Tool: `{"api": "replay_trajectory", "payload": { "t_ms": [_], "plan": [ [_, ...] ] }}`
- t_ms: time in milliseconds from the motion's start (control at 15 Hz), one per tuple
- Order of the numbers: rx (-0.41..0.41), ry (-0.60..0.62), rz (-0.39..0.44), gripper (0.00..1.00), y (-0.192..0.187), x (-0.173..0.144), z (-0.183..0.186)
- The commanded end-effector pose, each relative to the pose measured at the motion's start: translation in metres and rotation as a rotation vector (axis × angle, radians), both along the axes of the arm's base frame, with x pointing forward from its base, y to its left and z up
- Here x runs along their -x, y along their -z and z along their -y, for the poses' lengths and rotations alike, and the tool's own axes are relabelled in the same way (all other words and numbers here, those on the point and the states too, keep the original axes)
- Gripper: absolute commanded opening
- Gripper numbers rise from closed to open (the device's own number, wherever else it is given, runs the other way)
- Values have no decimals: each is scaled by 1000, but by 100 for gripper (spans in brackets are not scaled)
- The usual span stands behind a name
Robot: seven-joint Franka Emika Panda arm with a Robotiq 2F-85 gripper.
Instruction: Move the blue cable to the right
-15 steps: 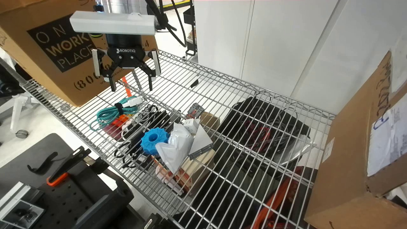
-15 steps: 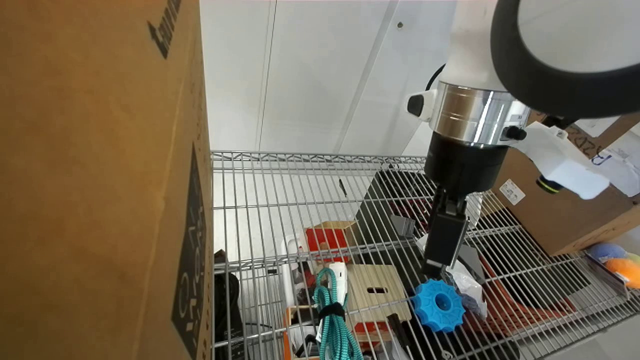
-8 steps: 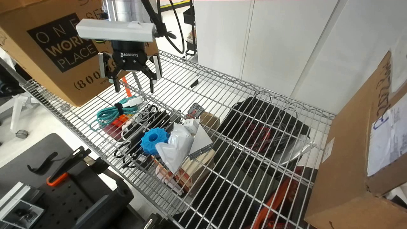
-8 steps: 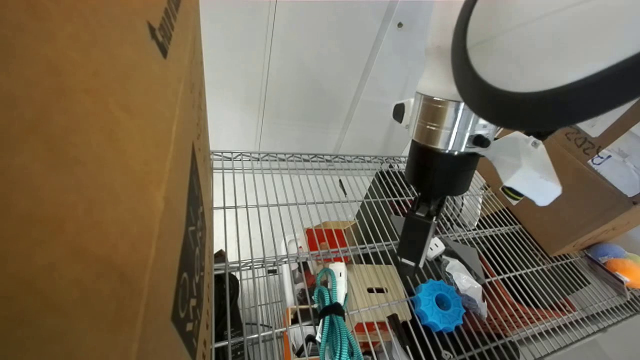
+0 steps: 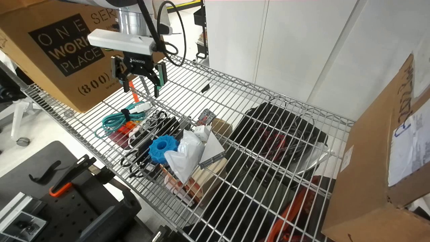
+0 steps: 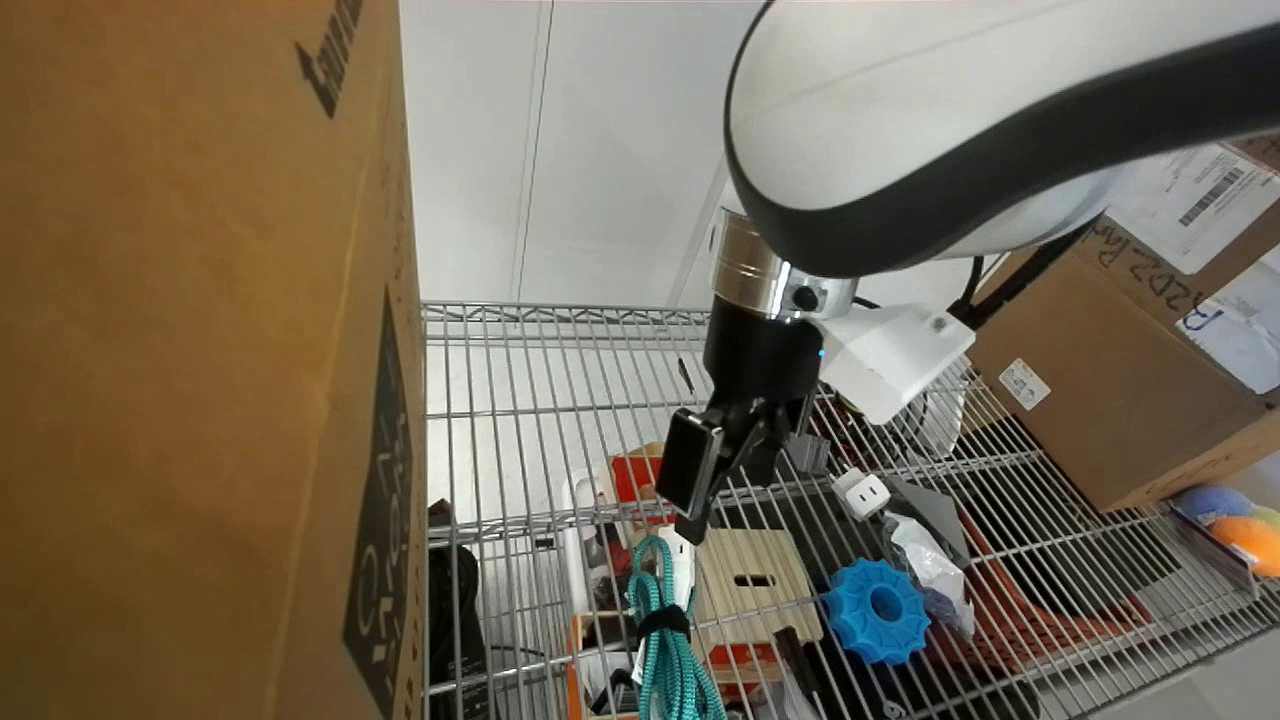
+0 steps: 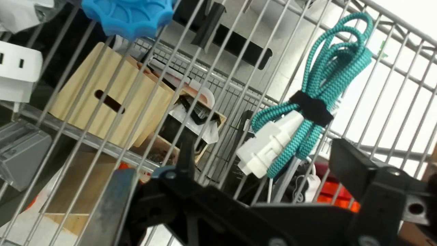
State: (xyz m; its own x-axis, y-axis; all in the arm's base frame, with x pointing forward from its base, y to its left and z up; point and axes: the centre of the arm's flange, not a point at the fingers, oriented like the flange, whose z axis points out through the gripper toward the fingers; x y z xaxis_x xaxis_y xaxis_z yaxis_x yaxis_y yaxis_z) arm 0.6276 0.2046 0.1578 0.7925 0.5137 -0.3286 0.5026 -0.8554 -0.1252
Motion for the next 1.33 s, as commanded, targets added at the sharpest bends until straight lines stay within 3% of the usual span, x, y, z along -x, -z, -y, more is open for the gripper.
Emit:
{"api": "replay_trajectory", "payload": {
  "t_ms": [0, 467, 1267],
  "plan": [
    [-25, 72, -2, 100, 7, -24, -29],
    [-29, 184, -49, 100, 33, -21, -64],
    [55, 280, -145, 100, 46, 15, -82]
  ]
}}
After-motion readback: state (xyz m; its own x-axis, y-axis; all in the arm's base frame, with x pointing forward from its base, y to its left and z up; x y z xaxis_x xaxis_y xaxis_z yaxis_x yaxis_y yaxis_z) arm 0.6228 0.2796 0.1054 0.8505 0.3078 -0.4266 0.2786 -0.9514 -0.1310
